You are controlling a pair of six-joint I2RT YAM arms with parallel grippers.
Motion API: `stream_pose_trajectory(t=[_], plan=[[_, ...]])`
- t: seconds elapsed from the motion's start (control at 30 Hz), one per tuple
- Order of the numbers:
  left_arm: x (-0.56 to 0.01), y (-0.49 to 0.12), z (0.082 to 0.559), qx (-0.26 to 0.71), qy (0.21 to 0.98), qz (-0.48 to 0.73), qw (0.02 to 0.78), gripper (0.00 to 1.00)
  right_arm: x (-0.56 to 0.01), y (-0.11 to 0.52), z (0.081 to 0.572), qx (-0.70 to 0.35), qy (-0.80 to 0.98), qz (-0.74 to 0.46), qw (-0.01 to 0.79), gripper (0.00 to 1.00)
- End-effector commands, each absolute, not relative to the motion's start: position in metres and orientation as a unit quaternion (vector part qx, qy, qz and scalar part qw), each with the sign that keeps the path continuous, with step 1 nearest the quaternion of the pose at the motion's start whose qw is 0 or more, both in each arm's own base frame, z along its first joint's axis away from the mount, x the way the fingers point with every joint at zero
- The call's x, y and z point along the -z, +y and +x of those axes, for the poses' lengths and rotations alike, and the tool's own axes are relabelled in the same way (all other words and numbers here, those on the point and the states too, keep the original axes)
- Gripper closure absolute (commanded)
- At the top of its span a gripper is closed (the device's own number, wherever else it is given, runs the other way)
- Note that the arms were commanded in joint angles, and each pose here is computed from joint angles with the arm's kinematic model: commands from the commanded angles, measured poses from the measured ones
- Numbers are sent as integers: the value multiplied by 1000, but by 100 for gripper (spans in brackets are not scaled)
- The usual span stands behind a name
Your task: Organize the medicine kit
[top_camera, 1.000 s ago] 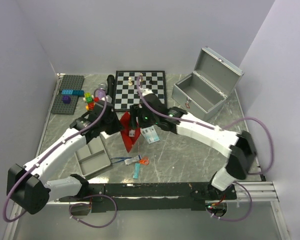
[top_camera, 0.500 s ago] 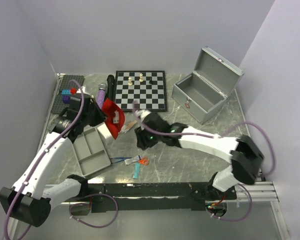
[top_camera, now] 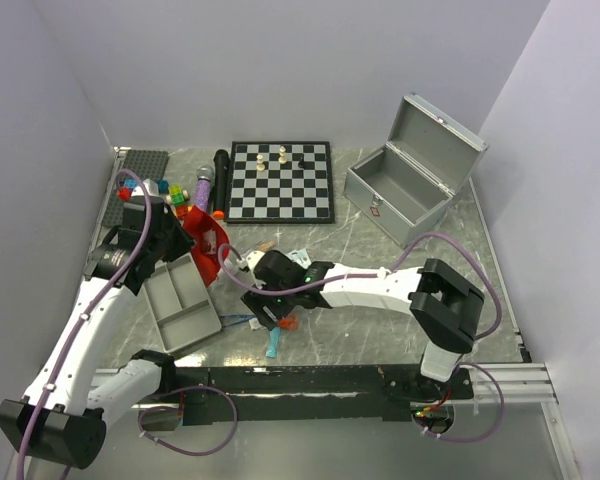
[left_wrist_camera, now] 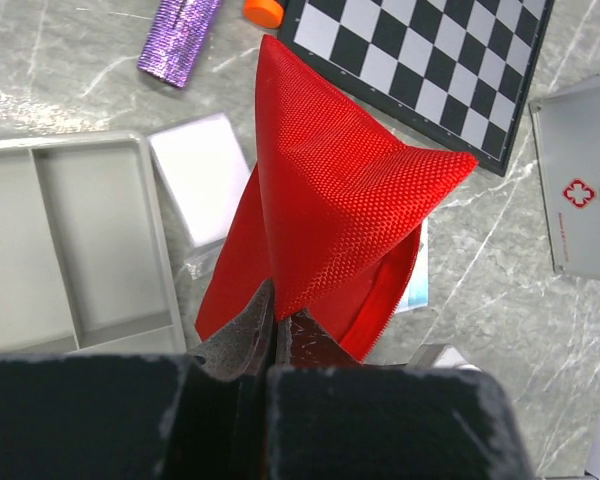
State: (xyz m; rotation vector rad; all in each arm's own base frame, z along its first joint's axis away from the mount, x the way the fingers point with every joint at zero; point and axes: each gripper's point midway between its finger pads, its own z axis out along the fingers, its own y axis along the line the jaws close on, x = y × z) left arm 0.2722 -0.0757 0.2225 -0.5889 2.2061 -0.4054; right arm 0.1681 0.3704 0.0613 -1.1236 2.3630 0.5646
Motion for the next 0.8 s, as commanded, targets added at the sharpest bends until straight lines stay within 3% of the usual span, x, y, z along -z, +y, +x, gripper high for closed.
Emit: stream_pose_trajectory(t=[0.0,0.2,0.43,0.77], plan=[[-226,-72,272,161,866,-233,412,99,-63,388,182,-189,846,-423,265,18],[-224,-72,272,163,867,-234,410,99,-45,385,187,-156,848,-434,263,18],[-220,-75,272,168,869,-232,405,99,-31,381,184,-141,850,-443,248,29],[-219,-78,274,175,868,-231,402,99,-50,368,190,-140,858,-400,289,64]])
